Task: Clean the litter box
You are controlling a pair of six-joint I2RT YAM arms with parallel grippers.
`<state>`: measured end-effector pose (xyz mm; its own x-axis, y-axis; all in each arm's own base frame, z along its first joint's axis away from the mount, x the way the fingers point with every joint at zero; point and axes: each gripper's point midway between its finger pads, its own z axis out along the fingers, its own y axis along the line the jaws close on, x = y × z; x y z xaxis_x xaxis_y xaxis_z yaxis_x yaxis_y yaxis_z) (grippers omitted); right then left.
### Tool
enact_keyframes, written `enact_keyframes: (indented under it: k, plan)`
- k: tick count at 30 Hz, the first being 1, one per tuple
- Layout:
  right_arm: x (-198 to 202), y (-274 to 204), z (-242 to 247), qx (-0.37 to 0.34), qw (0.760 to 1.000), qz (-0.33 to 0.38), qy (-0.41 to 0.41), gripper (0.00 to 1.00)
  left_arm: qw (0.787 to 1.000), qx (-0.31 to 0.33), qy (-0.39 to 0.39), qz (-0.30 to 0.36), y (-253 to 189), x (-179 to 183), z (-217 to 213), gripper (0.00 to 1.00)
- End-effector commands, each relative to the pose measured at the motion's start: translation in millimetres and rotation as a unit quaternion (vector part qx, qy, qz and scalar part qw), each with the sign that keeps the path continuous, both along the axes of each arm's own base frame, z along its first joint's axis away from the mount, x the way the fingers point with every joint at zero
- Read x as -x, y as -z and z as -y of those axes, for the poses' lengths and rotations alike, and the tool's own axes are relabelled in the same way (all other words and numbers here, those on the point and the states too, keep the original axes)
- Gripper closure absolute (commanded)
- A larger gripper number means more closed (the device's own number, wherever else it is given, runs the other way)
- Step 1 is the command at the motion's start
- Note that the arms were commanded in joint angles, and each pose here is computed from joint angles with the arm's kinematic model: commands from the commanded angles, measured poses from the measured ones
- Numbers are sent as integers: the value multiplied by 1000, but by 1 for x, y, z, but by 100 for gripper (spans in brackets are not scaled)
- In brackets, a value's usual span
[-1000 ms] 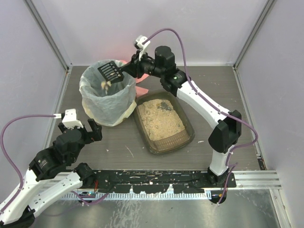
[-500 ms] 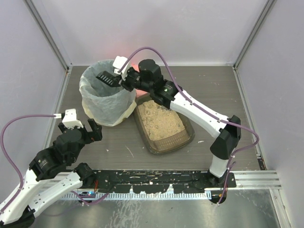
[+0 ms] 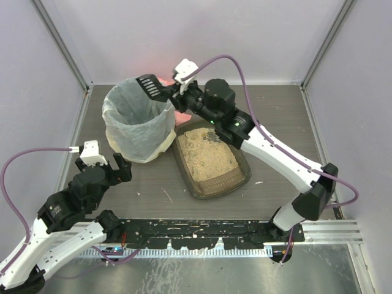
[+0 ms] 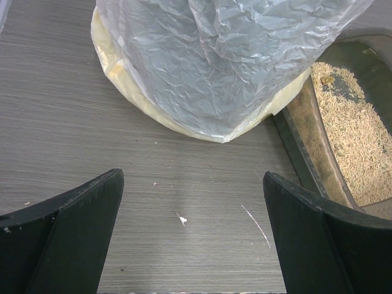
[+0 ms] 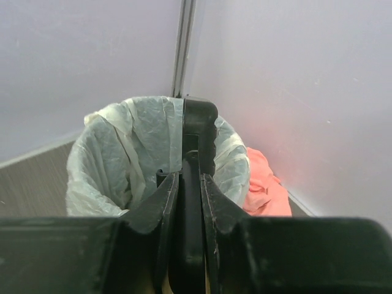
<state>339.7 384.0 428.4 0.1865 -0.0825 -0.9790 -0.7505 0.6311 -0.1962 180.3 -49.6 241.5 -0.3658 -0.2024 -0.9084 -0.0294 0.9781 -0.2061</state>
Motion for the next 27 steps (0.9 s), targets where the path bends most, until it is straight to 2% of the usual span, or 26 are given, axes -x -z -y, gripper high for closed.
enact_keyframes:
  k: [1,5,10,17,22,27]
  plan:
    - [21,-63,47,-134,991,-7,29,99,1000,12,-3,12,-9,-4,3,2]
    - [32,-57,83,-166,984,-37,60,99,1000,13,14,8,-8,-7,12,2]
    - [31,-17,140,-162,971,-96,146,99,1000,2,31,-7,-2,-10,22,2]
    - [34,63,182,-67,955,-191,217,99,998,3,58,-8,-2,-23,45,0]
    - [40,114,182,18,942,-253,221,99,995,-4,93,-42,6,-29,69,5]
    - [28,151,180,69,924,-286,243,99,995,4,96,-36,5,-31,73,6]
